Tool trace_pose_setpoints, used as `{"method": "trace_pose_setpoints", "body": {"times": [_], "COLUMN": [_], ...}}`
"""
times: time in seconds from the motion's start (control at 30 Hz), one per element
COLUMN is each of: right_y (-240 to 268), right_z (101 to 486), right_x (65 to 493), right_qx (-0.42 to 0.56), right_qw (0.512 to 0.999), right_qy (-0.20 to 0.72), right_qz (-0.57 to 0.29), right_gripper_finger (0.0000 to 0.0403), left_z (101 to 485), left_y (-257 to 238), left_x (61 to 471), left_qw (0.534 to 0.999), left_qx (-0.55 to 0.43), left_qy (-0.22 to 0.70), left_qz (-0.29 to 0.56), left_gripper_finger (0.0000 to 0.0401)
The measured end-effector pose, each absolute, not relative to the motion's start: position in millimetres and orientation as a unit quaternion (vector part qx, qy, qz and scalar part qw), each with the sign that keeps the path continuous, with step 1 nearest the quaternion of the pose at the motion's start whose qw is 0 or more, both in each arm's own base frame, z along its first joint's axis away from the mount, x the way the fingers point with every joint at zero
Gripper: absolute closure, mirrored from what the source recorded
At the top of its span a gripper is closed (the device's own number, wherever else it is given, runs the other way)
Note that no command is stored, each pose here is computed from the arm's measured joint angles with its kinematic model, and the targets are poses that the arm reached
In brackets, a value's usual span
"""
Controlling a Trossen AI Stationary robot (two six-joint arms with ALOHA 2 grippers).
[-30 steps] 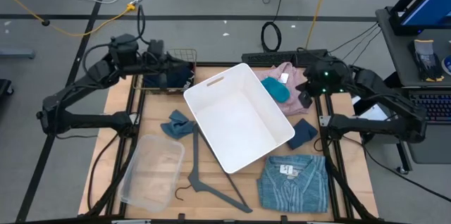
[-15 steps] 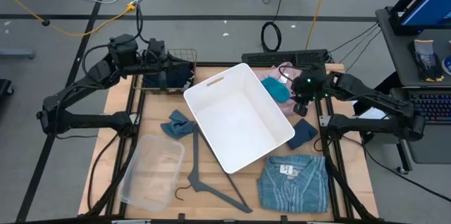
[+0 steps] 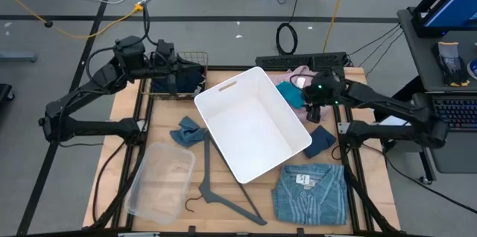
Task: Pick & Place Cloths
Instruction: Put the light blue sock into the transparent bin
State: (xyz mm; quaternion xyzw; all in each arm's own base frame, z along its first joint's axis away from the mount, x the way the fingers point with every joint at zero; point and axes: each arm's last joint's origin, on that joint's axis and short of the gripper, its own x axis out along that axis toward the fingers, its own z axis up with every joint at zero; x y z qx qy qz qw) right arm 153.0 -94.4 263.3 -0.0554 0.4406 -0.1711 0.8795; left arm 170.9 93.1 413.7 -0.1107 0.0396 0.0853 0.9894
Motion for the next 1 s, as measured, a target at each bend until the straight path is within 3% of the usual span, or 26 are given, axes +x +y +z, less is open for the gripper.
{"method": "trace_pose_setpoints", "body": {"times": [0.2, 0.63, 0.8, 1.0], "right_y": [-105.3, -126.4, -129.2, -128.9], "right_z": [248.7, 221.7, 216.2, 217.7], "right_x": [163.6, 173.7, 175.3, 174.5], "right_qx": [-0.078, -0.047, -0.043, -0.053], "right_qw": [0.855, 0.826, 0.819, 0.819], "right_qy": [0.465, 0.523, 0.535, 0.535], "right_qz": [-0.217, -0.204, -0.200, -0.200], "right_gripper_finger": [0.0206, 0.0185, 0.0214, 0.0285], "left_z": [413.7, 413.5, 413.5, 413.5], "left_y": [93.1, 93.1, 93.1, 93.1], "left_x": [170.9, 170.9, 170.9, 170.9], "left_qw": [0.989, 0.990, 0.990, 0.990], "left_qx": [-0.111, -0.104, -0.104, -0.104], "left_qy": [0.040, 0.041, 0.041, 0.041], "left_qz": [0.085, 0.085, 0.086, 0.086], "left_gripper_finger": [0.0394, 0.0390, 0.0397, 0.0386]}}
